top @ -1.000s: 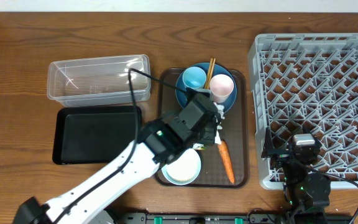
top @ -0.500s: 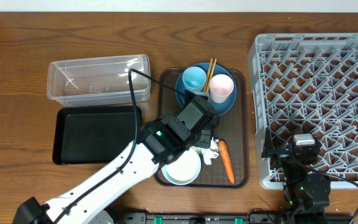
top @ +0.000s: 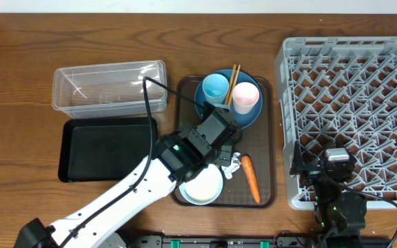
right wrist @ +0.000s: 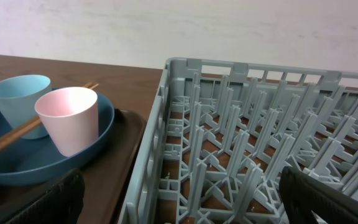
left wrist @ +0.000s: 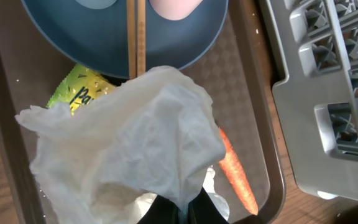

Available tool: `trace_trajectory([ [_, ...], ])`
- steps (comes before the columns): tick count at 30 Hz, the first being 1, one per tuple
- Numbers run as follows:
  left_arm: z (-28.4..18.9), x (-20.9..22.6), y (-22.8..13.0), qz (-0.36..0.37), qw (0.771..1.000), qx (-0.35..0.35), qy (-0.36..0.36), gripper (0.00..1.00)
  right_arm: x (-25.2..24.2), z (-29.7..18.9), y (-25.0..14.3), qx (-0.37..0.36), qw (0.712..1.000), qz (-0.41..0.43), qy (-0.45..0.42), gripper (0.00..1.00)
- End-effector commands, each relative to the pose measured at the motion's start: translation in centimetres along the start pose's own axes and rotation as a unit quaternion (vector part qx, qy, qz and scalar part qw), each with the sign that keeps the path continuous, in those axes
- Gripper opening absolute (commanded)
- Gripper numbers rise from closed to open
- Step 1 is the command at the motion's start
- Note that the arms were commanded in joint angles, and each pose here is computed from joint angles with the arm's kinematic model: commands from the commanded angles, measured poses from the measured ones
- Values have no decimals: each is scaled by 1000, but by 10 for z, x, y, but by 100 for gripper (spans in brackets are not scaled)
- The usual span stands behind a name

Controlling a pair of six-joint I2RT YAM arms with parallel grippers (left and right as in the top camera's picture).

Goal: Sort waste into correct bins and load items into the dishwasher rack
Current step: 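Lower the left gripper and pinch the white tissue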

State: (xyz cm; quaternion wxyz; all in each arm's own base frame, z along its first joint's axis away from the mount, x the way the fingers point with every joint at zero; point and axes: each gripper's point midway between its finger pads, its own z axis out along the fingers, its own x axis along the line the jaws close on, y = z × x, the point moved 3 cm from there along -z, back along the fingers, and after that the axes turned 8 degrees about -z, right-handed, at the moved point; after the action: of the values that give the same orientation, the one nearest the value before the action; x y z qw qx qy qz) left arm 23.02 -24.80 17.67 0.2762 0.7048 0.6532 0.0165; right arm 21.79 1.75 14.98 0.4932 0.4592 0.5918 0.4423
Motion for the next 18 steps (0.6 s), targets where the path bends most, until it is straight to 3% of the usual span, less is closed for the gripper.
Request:
trace_trajectory([
  [1,-1,3,2,-3,1000,-2,11,6,2,0,-1,2,1000,-3,4,99],
  [4,-1,-6,-8,-4,999,31,-21,7,2,0,-1,2,1000,-3,4,99],
  [11,3,-25,-31,16,995,79,-54,27,2,0,-1,2,1000,-3,4,99],
  [18,37,-26,-54,41,992,117,-15,27,2,0,-1,2,1000,-3,4,99],
])
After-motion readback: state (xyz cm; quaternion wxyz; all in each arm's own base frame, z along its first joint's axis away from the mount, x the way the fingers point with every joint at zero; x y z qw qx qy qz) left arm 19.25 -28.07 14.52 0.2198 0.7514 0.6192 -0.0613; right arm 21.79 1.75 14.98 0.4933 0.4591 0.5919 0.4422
